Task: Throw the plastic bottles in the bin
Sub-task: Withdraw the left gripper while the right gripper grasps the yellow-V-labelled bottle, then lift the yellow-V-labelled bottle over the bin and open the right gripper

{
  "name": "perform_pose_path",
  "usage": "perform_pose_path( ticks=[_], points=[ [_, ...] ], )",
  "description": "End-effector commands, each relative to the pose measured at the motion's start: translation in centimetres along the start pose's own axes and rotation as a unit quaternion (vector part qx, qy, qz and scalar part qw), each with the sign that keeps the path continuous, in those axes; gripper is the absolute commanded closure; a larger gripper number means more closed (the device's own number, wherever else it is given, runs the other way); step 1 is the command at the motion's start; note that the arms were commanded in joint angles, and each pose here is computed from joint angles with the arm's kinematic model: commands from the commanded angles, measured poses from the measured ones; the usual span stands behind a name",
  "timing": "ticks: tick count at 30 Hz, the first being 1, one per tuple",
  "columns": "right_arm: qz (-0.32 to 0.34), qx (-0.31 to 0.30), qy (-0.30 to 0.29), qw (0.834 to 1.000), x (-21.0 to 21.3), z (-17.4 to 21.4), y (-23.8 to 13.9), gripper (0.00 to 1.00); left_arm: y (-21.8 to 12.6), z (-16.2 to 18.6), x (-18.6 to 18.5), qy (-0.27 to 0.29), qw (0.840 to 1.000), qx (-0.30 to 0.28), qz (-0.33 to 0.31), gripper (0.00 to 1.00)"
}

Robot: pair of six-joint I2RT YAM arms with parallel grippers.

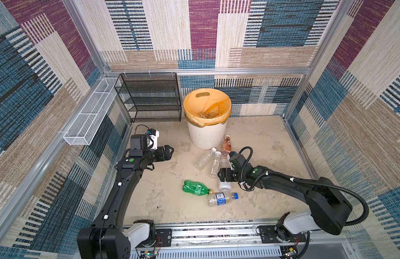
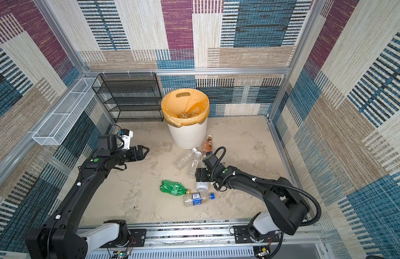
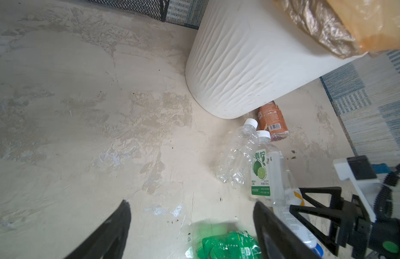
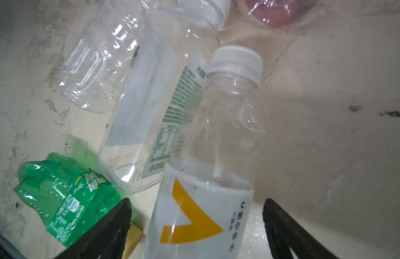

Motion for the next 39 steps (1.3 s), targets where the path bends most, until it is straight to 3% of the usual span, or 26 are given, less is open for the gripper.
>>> perform_pose_path(
  ticks=[1,10,13,18,27,33,39],
  points=[
    [0.034,0.001,0.014,0.999,-0.9,0.0,0.6,0.09,0.1,-0.5,-0.2,-0.011,1.0,-0.014,0.017,0.14],
    [0.069,0.022,0.013,0.997,-2.1,1.0,2.6,0.16,0.6,-0.3,0.1,-0.025,0.999,-0.008,0.026,0.17],
    [0.074,0.008,0.018,0.997,-2.4,0.4,2.3,0.21,0.9,-0.2,0.1,-0.028,0.999,-0.003,0.029,0.17],
    [0.071,-0.014,0.032,0.997,-3.2,-0.5,1.0,0.38,1.3,-0.1,0.3,-0.032,0.999,0.005,0.029,0.19],
    [0.08,-0.101,0.106,0.986,-6.9,-2.2,-4.8,0.35,1.5,0.0,0.2,-0.033,0.999,0.006,0.035,0.2],
    [0.12,-0.146,0.176,0.966,-12.5,0.2,-8.6,0.33,1.7,0.0,-0.1,-0.036,0.998,0.007,0.05,0.2],
    [0.118,-0.159,0.205,0.959,-14.2,2.1,-10.1,0.31,1.7,0.0,-0.4,-0.039,0.997,0.006,0.06,0.2]
  ],
)
Point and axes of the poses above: each gripper's point midway between its finger pads, its own y axis out along the fingers, its own x axis along the line the jaws close on, z = x × y, the point moved 3 cm from there along -y, back along the fingers, and after that the axes turned 8 degrees about -y, right-handed, at the moved point
